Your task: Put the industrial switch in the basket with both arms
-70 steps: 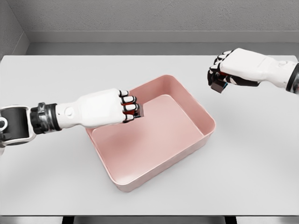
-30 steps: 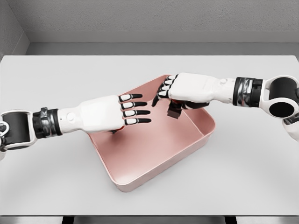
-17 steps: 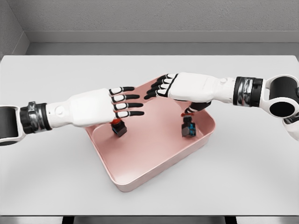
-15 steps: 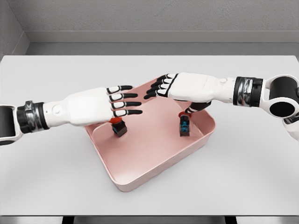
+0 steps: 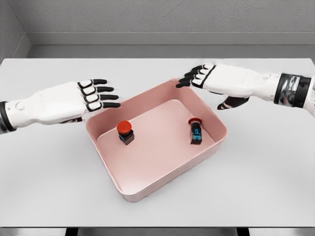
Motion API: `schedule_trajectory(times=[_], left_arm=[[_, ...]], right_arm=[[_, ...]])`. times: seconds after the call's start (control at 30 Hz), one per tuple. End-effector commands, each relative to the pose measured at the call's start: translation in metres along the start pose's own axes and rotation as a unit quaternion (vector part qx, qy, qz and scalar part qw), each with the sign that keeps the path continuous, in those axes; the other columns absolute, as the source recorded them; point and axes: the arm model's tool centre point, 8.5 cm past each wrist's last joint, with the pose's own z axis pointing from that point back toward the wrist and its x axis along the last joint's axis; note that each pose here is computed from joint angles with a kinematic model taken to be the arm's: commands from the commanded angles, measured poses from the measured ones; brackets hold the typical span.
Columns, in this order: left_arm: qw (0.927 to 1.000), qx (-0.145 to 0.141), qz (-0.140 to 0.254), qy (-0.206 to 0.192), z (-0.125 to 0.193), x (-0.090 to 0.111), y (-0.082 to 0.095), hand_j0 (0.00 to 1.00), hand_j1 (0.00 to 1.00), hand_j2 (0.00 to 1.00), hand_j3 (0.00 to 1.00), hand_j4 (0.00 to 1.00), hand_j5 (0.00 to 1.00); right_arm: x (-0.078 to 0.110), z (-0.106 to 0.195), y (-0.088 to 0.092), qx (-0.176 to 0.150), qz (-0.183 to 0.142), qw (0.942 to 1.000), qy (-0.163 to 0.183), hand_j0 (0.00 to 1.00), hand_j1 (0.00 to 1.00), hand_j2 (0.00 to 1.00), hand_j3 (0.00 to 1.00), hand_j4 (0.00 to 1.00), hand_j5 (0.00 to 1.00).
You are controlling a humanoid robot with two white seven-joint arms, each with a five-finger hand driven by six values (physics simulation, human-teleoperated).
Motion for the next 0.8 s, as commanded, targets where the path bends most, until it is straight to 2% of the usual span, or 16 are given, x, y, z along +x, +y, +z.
schedule_trajectory(times=[0.0, 0.07, 0.1, 0.2, 0.27, 0.4, 0.53, 0.77], left_arm=[[0.9997, -0.013, 0.009, 0.018, 0.018, -0.008, 0.003, 1.0, 1.0, 1.0, 1.0, 1.0, 1.0], [0.9991, -0.025, 0.013, 0.03, 0.029, -0.013, 0.0, 1.0, 1.0, 1.0, 1.0, 1.0, 1.0], [0.9984, -0.04, 0.017, 0.036, 0.035, -0.014, -0.007, 1.0, 1.0, 1.0, 1.0, 1.0, 1.0], [0.997, -0.053, 0.021, 0.052, 0.047, -0.02, -0.011, 1.0, 1.0, 1.0, 1.0, 1.0, 1.0], [0.9957, -0.051, 0.036, 0.069, 0.056, -0.027, -0.013, 1.0, 1.0, 1.0, 1.0, 1.0, 1.0], [0.992, -0.056, 0.053, 0.1, 0.07, -0.042, -0.02, 1.0, 1.0, 1.0, 1.0, 1.0, 1.0], [0.992, -0.057, 0.053, 0.099, 0.069, -0.041, -0.02, 1.0, 1.0, 1.0, 1.0, 1.0, 1.0], [0.992, -0.058, 0.054, 0.098, 0.069, -0.041, -0.021, 1.0, 1.0, 1.0, 1.0, 1.0, 1.0]], right_arm=[[-0.014, 0.029, -0.018, -0.022, 0.01, 0.999, 0.036, 1.0, 1.0, 1.0, 1.0, 1.0, 1.0], [-0.021, 0.046, -0.012, -0.028, 0.006, 0.9983, 0.051, 1.0, 1.0, 1.0, 1.0, 1.0, 1.0], [-0.026, 0.054, -0.007, -0.026, 0.0, 0.9977, 0.063, 1.0, 1.0, 1.0, 1.0, 1.0, 1.0], [-0.033, 0.074, -0.004, -0.036, -0.008, 0.9954, 0.088, 1.0, 1.0, 1.0, 1.0, 1.0, 1.0], [-0.038, 0.08, -0.002, -0.038, -0.013, 0.9943, 0.099, 1.0, 1.0, 1.0, 1.0, 1.0, 1.0], [-0.047, 0.096, 0.015, -0.038, -0.038, 0.9908, 0.125, 1.0, 1.0, 1.0, 1.0, 1.0, 1.0], [-0.045, 0.1, 0.028, -0.031, -0.044, 0.9913, 0.12, 1.0, 1.0, 1.0, 1.0, 1.0, 1.0], [-0.045, 0.099, 0.029, -0.032, -0.045, 0.9913, 0.119, 1.0, 1.0, 1.0, 1.0, 1.0, 1.0]])
